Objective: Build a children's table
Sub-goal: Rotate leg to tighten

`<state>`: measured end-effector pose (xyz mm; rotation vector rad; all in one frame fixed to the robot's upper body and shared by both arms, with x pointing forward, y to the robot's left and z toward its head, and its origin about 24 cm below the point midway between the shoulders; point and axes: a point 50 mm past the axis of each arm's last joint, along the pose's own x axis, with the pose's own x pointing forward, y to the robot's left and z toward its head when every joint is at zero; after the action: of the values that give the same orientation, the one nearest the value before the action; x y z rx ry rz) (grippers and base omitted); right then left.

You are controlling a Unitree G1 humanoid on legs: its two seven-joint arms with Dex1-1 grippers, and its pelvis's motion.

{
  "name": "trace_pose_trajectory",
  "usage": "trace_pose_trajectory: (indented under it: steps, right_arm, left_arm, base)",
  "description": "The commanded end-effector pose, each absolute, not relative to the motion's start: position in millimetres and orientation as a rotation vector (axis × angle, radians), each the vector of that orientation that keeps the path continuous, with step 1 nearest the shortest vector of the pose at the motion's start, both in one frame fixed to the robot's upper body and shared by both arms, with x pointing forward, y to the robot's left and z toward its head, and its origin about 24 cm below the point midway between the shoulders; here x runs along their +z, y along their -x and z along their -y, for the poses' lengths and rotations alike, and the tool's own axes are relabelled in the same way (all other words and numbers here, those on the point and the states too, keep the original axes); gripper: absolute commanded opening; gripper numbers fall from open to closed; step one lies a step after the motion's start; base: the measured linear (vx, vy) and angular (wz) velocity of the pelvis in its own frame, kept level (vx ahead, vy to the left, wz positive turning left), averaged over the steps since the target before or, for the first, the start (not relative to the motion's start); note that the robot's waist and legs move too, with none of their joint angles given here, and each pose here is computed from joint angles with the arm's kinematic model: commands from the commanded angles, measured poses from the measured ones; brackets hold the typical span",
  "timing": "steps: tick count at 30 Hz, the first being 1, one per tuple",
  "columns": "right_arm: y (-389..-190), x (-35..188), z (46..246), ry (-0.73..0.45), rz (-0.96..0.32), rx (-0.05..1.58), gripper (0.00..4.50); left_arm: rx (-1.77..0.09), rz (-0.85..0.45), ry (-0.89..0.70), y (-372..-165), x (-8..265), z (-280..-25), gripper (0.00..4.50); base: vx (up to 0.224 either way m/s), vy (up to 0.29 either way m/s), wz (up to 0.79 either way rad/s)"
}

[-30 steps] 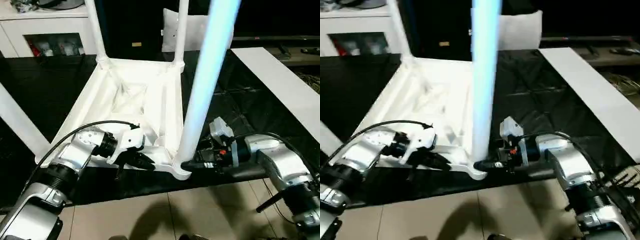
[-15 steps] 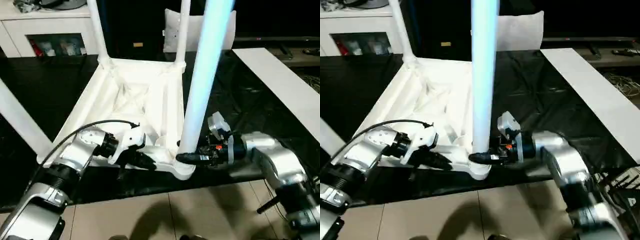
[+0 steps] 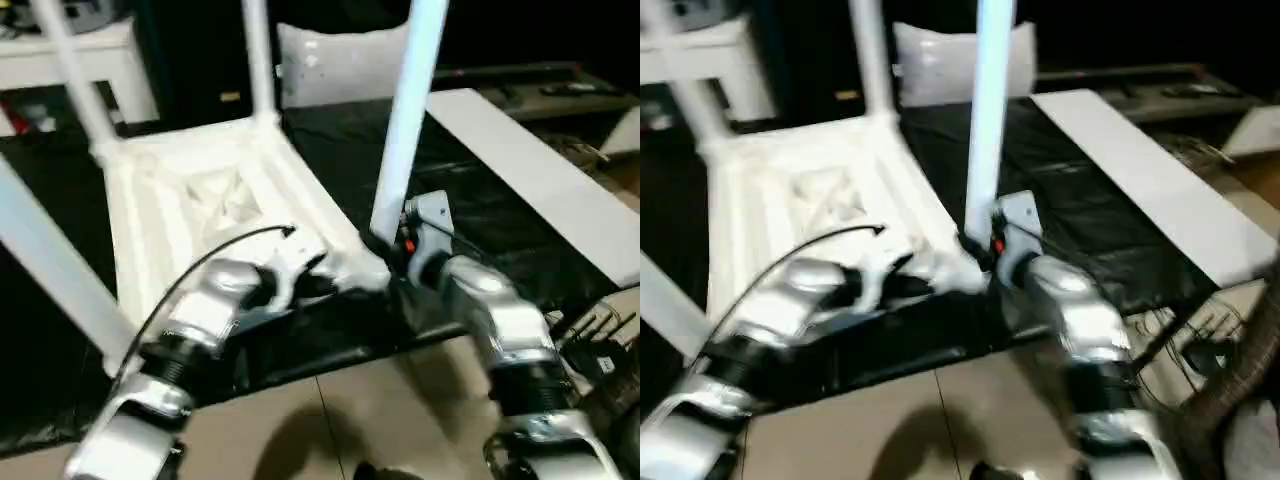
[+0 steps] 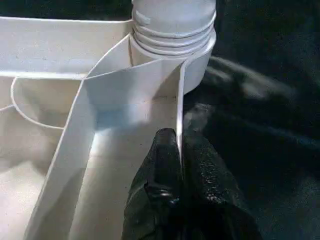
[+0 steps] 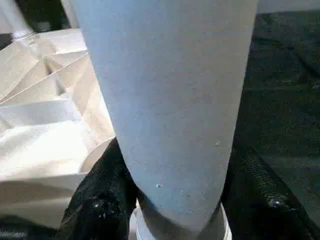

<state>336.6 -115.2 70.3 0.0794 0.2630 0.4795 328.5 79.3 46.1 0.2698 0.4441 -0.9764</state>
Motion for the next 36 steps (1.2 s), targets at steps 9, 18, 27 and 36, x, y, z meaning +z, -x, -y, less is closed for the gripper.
trace_pose_trajectory:
  steps: [9,18,27,36]
  right_arm:
    - [-324.0,79.1,119.3,-0.051,-0.163,0.737,3.42]
    - [-300.6,83.0,162.4,0.120,-0.193,1.090,3.79]
    - [-287.1,81.4,167.0,0.115,-0.281,1.377,3.45]
    - [-287.5,78.6,158.5,0.097,-0.323,1.515,2.55]
  left_arm:
    - [-1.105,-0.309,-0.344,-327.5,65.7,-87.8,0.00]
    - [-1.377,-0.341,-0.448,-313.8,59.4,-119.3,0.00]
    - [-1.632,-0.375,-0.561,-305.8,65.8,-129.1,0.00]
    - [-1.733,-0.373,-0.611,-307.2,69.0,-123.4,0.00]
  base:
    - [0.029,-0.006,0.02]
    - [0.006,-0.003,0.00]
    - [0.000,0.000,0.00]
    - [0.000,0.000,0.00]
